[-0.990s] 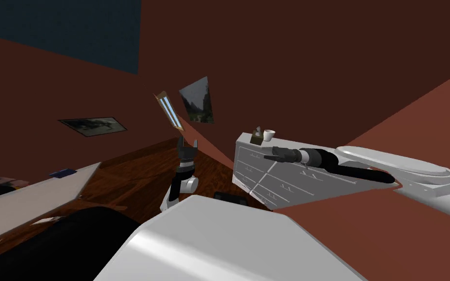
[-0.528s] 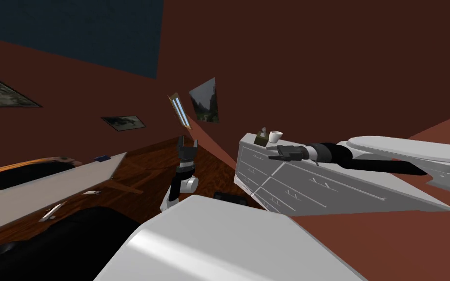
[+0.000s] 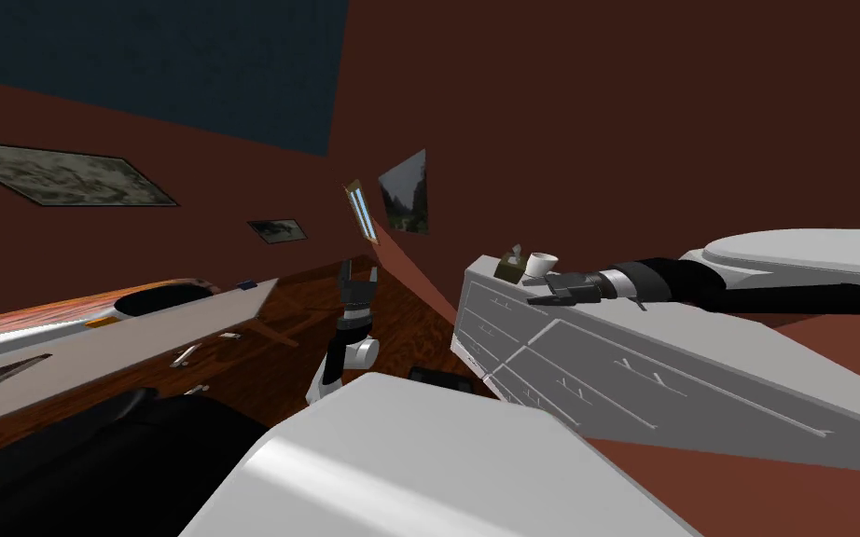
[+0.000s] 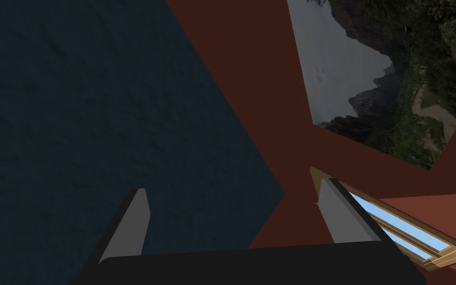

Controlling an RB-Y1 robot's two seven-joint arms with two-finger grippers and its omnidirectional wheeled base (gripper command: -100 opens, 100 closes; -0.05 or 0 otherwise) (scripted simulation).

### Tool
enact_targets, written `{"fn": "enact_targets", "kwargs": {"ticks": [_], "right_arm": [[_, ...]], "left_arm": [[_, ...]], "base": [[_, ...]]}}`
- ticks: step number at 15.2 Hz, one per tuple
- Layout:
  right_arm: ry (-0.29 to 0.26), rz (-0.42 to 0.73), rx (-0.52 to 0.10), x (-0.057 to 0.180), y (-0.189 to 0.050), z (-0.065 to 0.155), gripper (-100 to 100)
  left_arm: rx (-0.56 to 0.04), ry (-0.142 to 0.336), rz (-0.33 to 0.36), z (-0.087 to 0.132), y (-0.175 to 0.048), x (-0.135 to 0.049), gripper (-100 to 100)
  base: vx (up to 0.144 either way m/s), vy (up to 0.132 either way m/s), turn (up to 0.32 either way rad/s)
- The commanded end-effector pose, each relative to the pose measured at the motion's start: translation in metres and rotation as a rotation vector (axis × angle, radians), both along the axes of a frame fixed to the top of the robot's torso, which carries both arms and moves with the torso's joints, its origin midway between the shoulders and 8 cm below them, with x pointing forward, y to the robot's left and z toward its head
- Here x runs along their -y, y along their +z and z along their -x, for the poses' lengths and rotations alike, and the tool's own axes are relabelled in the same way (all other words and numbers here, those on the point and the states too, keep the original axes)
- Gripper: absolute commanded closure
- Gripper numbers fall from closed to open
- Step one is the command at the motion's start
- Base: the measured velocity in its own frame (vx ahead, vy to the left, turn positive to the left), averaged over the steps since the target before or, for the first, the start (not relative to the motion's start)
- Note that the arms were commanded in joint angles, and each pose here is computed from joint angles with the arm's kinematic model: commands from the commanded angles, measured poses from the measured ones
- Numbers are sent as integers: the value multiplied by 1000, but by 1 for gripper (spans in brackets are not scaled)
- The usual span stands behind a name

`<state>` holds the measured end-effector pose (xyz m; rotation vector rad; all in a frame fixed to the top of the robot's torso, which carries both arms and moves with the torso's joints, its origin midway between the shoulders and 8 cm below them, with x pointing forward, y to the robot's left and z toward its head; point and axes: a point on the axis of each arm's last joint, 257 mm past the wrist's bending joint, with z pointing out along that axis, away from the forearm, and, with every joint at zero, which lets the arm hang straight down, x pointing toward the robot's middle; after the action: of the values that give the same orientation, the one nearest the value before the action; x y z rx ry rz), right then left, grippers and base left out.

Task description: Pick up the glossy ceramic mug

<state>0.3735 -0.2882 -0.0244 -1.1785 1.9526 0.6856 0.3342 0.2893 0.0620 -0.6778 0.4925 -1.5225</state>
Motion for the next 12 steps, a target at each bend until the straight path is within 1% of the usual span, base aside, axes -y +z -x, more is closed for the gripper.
{"fn": "enact_targets", "kwargs": {"ticks": [1, 2, 4, 5, 6, 7, 8, 9, 10, 12], "right_arm": [[-26, 77, -22, 19, 4, 0, -100], [-29, 94, -21, 22, 6, 0, -100], [-34, 124, -19, 27, 9, 0, -100], [-59, 172, -41, 42, 11, 2, -100], [-64, 194, -39, 46, 14, 2, -100], [-66, 202, -38, 47, 15, 2, -100], [-68, 211, -37, 48, 17, 2, -100], [-96, 256, -61, 64, 19, 5, -100], [-99, 269, -59, 66, 21, 5, -100], [-106, 293, -57, 70, 25, 6, -100]], "left_arm": [[0, 0, 0, 0, 0, 0, 0], [0, 0, 0, 0, 0, 0, 0], [0, 0, 0, 0, 0, 0, 0], [0, 0, 0, 0, 0, 0, 0], [0, 0, 0, 0, 0, 0, 0], [0, 0, 0, 0, 0, 0, 0], [0, 0, 0, 0, 0, 0, 0], [0, 0, 0, 0, 0, 0, 0], [0, 0, 0, 0, 0, 0, 0], [0, 0, 0, 0, 0, 0, 0]], "base": [[-15, -50, 296], [-17, -60, 342], [-10, -37, 71], [-9, -27, 222], [-16, -38, 337], [-13, -37, 176], [-5, -25, 19], [-3, -30, 230], [-3, -39, 329], [-2, -31, 91]]}}
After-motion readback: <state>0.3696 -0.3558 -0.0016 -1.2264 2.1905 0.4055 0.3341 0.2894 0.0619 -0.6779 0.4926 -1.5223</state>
